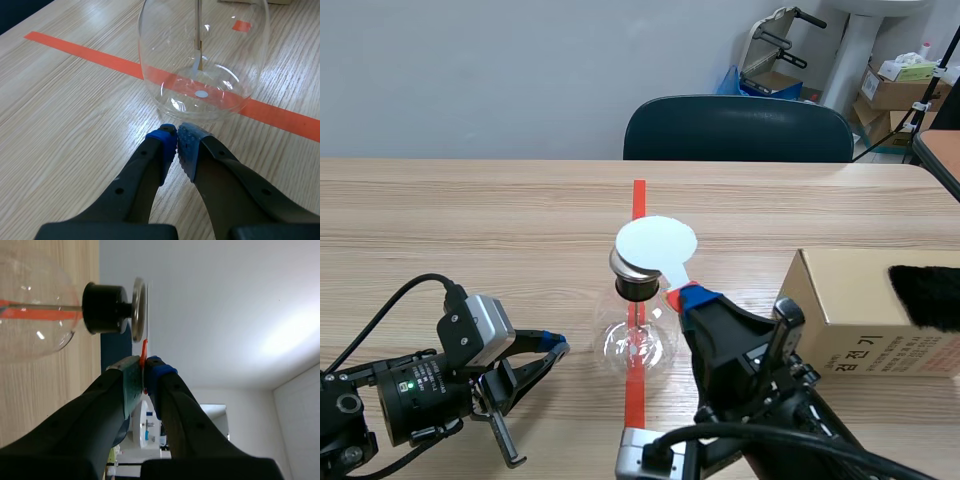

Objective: Do the electroscope experiment

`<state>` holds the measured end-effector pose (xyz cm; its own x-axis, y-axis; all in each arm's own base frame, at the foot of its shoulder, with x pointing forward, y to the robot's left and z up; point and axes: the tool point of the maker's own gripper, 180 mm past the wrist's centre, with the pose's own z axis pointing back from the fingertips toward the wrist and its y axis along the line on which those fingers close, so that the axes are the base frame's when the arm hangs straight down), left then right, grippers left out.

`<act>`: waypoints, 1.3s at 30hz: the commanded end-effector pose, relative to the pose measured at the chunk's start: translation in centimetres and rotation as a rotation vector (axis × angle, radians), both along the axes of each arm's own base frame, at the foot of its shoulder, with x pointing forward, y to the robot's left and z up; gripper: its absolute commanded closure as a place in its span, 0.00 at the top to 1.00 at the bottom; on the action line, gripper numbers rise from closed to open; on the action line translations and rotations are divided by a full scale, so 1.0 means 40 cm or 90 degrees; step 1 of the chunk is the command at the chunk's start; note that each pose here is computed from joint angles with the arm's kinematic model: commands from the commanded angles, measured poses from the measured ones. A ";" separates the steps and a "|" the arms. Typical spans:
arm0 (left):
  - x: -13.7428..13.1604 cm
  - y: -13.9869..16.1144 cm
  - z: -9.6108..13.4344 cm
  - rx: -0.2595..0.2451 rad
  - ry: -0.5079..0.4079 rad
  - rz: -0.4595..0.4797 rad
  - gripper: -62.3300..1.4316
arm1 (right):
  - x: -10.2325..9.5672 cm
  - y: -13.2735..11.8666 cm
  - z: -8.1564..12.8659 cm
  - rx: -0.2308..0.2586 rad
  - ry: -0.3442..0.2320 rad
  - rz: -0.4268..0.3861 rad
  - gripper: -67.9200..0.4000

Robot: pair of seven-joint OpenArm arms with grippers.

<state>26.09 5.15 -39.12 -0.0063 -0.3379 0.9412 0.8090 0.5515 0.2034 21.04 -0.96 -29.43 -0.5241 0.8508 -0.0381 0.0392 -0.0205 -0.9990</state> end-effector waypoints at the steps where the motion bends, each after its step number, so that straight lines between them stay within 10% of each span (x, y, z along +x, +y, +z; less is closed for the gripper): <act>1: 0.010 -0.006 0.017 -0.013 -0.014 0.000 0.11 | 0.009 -0.019 0.023 -0.004 -0.022 -0.011 0.02; 25: 0.010 -0.006 0.017 -0.013 -0.014 0.000 0.11 | 0.035 -0.127 0.052 -0.001 -0.065 -0.129 0.02; 39: 0.010 -0.006 0.017 -0.012 -0.014 0.000 0.11 | 0.002 -0.053 0.036 -0.015 -0.051 -0.015 0.02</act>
<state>26.09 5.17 -39.13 -0.0061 -0.3385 0.9409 0.8090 0.5514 0.2037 20.94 -3.08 -28.87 -0.4931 0.8658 -0.0846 0.0886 -0.0468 -0.9950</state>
